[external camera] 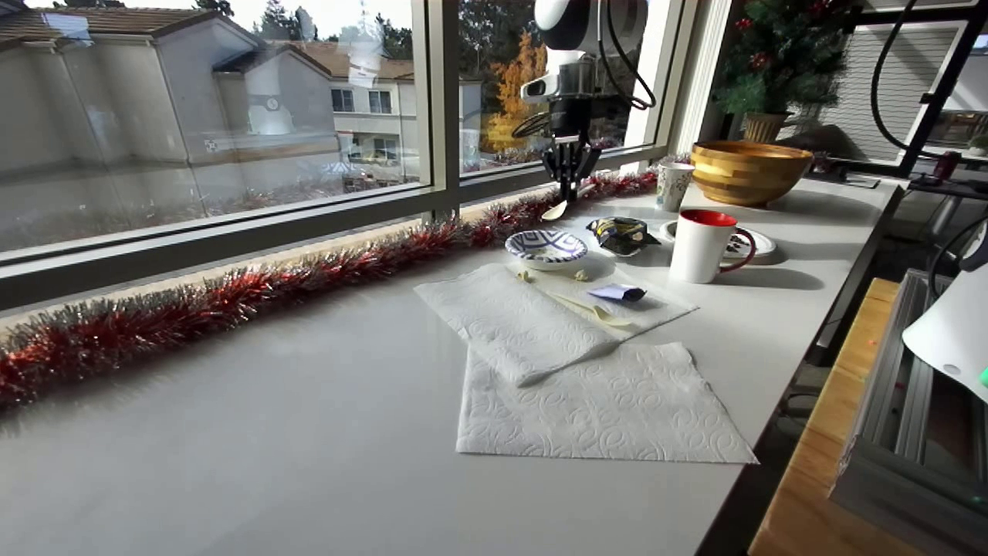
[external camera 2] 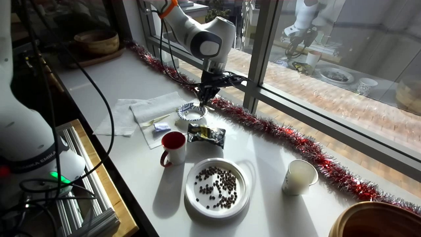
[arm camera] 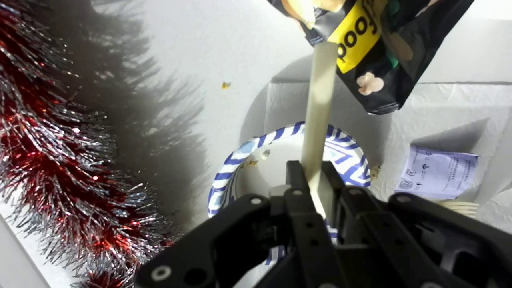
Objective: Using the spoon, move one object from the plate to the left, to the cup
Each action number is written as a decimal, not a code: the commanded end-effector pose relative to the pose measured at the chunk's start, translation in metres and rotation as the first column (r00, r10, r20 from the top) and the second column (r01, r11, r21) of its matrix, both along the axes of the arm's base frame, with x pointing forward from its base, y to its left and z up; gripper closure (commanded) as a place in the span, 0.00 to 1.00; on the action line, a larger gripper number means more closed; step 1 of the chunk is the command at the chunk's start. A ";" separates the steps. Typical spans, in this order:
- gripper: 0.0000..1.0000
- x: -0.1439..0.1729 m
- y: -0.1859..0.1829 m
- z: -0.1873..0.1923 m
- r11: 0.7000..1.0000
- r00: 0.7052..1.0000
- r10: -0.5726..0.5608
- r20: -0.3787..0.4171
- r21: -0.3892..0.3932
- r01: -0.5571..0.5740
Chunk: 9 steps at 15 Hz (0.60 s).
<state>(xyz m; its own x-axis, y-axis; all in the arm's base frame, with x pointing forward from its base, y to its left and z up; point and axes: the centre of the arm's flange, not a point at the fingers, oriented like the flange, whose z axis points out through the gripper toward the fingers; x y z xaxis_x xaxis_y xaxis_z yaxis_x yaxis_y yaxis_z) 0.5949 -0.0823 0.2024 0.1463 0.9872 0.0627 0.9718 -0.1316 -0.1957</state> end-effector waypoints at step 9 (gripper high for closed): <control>0.97 -0.011 0.052 -0.043 0.983 0.992 -0.104 -0.068 -0.159 0.092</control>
